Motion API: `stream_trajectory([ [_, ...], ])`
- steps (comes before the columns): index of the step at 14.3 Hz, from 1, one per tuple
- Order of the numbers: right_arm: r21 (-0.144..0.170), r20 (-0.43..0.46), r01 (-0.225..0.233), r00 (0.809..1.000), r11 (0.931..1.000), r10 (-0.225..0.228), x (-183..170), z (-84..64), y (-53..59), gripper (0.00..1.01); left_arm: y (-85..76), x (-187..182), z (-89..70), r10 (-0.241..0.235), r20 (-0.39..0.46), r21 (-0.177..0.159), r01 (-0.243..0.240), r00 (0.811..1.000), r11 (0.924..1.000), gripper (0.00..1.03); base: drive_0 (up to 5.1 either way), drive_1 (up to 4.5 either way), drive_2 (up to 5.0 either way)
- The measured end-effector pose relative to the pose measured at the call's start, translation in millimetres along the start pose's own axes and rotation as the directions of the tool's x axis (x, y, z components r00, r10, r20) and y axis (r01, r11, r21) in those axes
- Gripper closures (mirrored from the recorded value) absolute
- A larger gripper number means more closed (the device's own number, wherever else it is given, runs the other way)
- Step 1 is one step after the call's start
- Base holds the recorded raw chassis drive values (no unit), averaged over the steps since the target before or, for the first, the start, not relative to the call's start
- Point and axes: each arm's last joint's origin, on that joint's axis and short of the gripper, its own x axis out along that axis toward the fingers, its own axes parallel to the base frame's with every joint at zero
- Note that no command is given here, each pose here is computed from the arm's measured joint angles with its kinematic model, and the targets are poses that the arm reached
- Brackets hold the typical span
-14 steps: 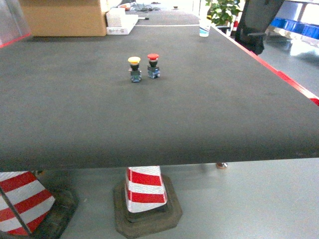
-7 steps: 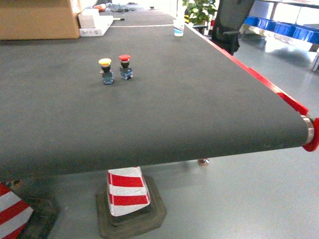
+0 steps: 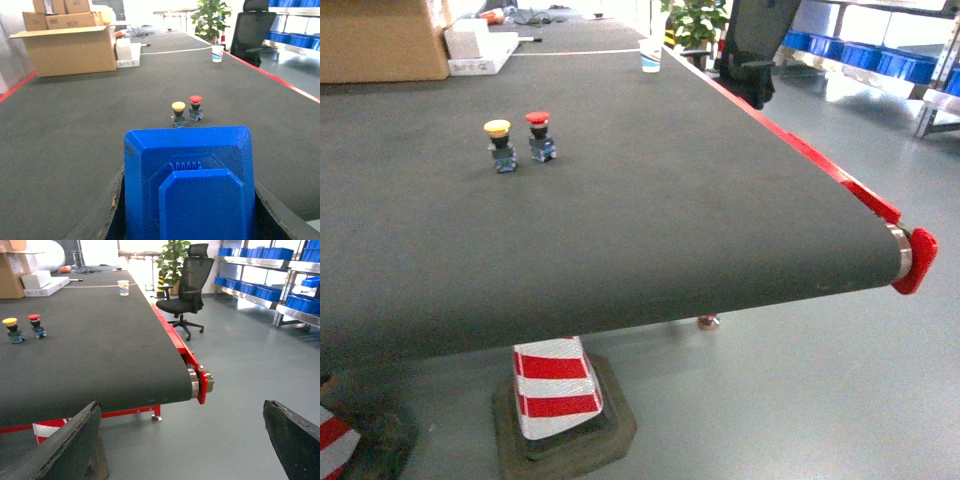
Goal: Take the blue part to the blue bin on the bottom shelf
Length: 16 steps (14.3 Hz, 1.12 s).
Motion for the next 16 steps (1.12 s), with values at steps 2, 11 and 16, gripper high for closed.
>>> stream_trajectory([
  [2, 0.0, 0.0, 0.0, 1.0, 1.0, 0.0, 0.0, 0.0, 0.0, 0.03, 0.0, 0.0, 0.0, 0.0, 0.0, 0.0, 0.0, 1.0, 1.0, 0.58, -1.5, -1.53, -1.5],
  [11, 0.0, 0.0, 0.0, 1.0, 1.0, 0.0, 0.0, 0.0, 0.0, 0.03, 0.0, 0.0, 0.0, 0.0, 0.0, -0.006, 0.0, 1.0, 1.0, 0.58, -1.6, -1.56, -1.6],
  [16, 0.0, 0.0, 0.0, 1.0, 1.0, 0.0, 0.0, 0.0, 0.0, 0.03, 0.0, 0.0, 0.0, 0.0, 0.0, -0.006, 0.0, 1.0, 1.0, 0.58, -1.7, -1.66, -1.7],
])
